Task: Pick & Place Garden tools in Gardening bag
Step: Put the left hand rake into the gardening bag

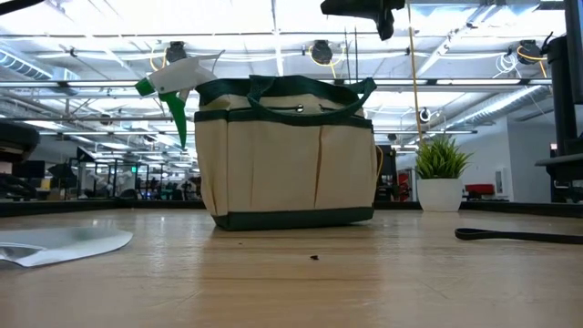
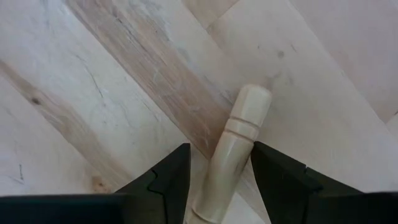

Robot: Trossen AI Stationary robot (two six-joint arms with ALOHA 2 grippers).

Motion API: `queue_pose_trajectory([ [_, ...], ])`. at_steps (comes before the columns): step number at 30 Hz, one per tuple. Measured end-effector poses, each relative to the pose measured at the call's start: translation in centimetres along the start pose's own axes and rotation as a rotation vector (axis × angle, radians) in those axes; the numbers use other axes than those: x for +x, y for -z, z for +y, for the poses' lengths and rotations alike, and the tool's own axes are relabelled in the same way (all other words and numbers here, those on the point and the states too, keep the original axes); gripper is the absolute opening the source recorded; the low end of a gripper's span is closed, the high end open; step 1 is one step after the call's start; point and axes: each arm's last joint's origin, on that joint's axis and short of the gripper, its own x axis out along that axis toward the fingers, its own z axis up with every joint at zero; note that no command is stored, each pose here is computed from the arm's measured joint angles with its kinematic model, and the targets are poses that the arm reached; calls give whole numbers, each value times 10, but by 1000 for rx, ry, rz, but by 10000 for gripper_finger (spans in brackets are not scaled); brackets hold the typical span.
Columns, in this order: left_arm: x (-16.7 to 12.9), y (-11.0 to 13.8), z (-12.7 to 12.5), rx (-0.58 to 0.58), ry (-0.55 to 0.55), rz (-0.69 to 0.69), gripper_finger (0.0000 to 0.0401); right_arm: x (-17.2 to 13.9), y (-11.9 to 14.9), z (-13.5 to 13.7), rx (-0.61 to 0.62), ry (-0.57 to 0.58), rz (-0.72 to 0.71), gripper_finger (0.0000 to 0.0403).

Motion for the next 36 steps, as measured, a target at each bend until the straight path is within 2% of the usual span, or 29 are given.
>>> queue_pose_trajectory([
  [8,0,0,0,-19,0,0,175,0,0,0,0,1,0,0],
  [14,0,0,1,34,-38,-1,175,0,0,0,-1,1,0,0],
  [22,0,0,1,39,-49,-1,175,0,0,0,-3,3,-1,0],
  [36,1,1,-8,253,-18,6,175,0,0,0,-9,3,-1,0],
])
